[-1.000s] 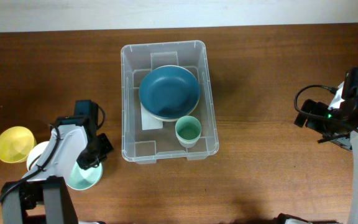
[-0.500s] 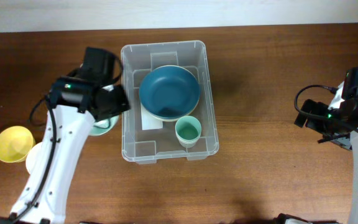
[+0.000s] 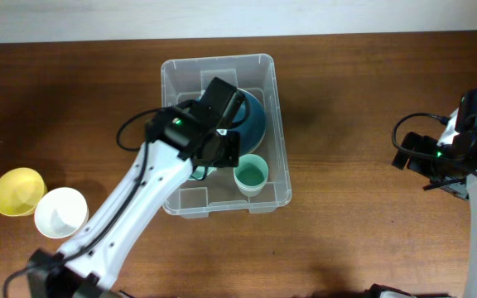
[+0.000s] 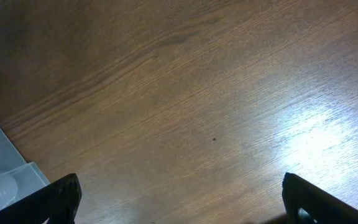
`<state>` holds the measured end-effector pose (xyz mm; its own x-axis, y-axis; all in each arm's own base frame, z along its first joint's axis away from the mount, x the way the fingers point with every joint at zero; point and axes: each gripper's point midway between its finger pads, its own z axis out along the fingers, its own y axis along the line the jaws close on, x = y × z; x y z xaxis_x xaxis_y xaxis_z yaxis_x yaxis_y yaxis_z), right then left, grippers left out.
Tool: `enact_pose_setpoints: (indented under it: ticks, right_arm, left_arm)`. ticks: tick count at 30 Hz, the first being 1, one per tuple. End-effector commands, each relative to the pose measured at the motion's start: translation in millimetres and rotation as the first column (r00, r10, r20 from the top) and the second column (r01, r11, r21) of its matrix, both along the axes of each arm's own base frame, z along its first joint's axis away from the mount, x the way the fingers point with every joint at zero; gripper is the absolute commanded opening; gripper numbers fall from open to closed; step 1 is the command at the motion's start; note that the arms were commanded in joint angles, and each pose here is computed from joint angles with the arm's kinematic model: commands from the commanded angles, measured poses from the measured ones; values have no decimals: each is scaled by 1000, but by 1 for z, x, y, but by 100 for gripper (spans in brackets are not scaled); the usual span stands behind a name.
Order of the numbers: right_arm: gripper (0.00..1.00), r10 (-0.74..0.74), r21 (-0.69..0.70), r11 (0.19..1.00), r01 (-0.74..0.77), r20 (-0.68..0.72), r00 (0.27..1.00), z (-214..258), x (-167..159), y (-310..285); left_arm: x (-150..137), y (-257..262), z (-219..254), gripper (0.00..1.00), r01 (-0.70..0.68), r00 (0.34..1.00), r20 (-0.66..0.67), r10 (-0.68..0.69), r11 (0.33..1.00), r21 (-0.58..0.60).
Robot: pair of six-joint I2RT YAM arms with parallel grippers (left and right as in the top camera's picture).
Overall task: Pack container
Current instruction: 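Place the light green cup in the bin beside the stacked cups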
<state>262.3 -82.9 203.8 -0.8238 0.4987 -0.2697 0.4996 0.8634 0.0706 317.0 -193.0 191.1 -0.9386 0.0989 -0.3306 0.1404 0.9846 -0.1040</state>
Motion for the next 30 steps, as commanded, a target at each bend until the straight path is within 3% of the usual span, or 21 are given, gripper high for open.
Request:
enact_pose_setpoints:
  ticks: [1,8,15,16,17,18,19,27,30]
  right_arm:
    - [99,9,-7,1000,-8,28,1000,7,2,0]
    - [99,9,-7,1000,-8,28,1000,8,2,0]
    - [99,9,-7,1000,-8,28,1000,7,2,0]
    - [99,9,-7,1000,-8,28,1000,7,2,0]
    - [99,9,-7,1000,-8,28,1000,7,2,0]
    - [99,9,-7,1000,-8,28,1000,7,2,0]
    - [99,9,-7,1000,-8,28,1000,7,2,0]
    - [99,9,-6,1000,-8,28,1000,7,1,0]
    - [99,9,-6,1000,-8,27,1000,7,1,0]
  left_arm:
    - [2,-2,-27,1,20,997,-73,-16,998,52]
    - [-13,8,-66,1,-83,966,-231,113,987,138]
    - [-18,11,-74,3,-87,954,-271,129,983,165]
    - [-18,11,-74,5,-87,954,-271,129,983,165]
    - [-18,11,-74,17,-87,954,-271,130,982,165]
    - [-18,11,-74,22,-87,954,-271,130,982,166]
    - [-18,11,-74,22,-87,954,-271,130,982,165]
    - [-5,14,-62,24,-86,967,-223,120,984,159]
    - [22,55,-14,21,-205,973,-65,220,961,184]
